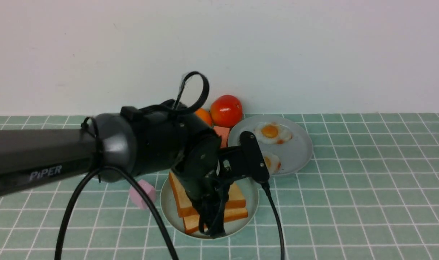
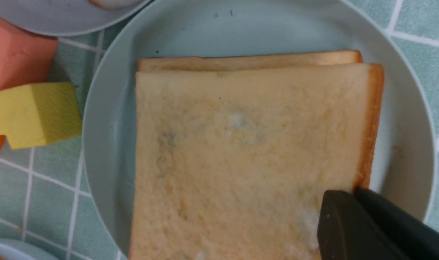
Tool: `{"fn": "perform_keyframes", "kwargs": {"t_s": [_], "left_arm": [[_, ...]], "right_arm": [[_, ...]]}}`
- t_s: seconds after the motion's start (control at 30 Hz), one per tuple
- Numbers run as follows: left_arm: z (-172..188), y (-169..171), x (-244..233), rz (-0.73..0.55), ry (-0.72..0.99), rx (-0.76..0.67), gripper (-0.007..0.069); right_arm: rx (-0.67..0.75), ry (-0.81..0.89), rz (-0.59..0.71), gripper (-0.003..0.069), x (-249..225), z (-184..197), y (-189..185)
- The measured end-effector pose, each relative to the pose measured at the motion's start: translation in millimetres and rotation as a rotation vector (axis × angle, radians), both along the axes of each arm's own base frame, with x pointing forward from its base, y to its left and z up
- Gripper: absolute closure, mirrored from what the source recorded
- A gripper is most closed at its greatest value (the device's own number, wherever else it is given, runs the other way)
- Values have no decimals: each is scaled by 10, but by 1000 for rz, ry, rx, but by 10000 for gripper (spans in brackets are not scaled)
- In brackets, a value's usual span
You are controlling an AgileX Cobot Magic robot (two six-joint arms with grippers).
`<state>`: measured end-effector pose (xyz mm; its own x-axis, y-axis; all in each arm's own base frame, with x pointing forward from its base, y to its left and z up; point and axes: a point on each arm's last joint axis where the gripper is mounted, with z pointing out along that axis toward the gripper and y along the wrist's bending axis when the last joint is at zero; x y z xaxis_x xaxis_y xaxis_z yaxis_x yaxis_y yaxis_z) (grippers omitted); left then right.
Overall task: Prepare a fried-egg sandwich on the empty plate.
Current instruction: Use the left arm to place a slice of bread on the fried egg in the middle
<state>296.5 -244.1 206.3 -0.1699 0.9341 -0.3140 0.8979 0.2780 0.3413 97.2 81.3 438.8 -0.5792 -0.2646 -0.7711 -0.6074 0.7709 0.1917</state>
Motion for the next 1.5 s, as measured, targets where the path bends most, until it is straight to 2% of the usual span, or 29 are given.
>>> {"fn": "perform_keyframes", "kwargs": {"t_s": [0.2,0.67,0.83,0.93,0.97,1.0,1.13,1.33,1.5], "left_arm": [[0,-32,42,2,-38,-46,636],[-133,-50,52,19,3,-35,614],[-134,-54,48,26,10,-43,529],[-134,-56,46,29,13,-47,416],[-135,-57,45,29,14,-47,410],[-135,-57,45,33,16,-50,349],[-138,-56,38,39,26,-51,260],[27,-37,-19,82,42,-105,211],[595,58,-222,127,28,-259,210]], "right_arm": [[4,3,2,627,-2,1,3],[5,3,2,617,-3,1,4],[5,3,2,617,-3,1,4],[5,3,2,617,-3,1,4],[5,3,2,617,-3,1,4],[5,3,2,617,-3,1,4],[8,5,4,616,-5,2,7],[17,10,9,610,-10,4,14],[19,12,11,606,-12,5,16]]}}
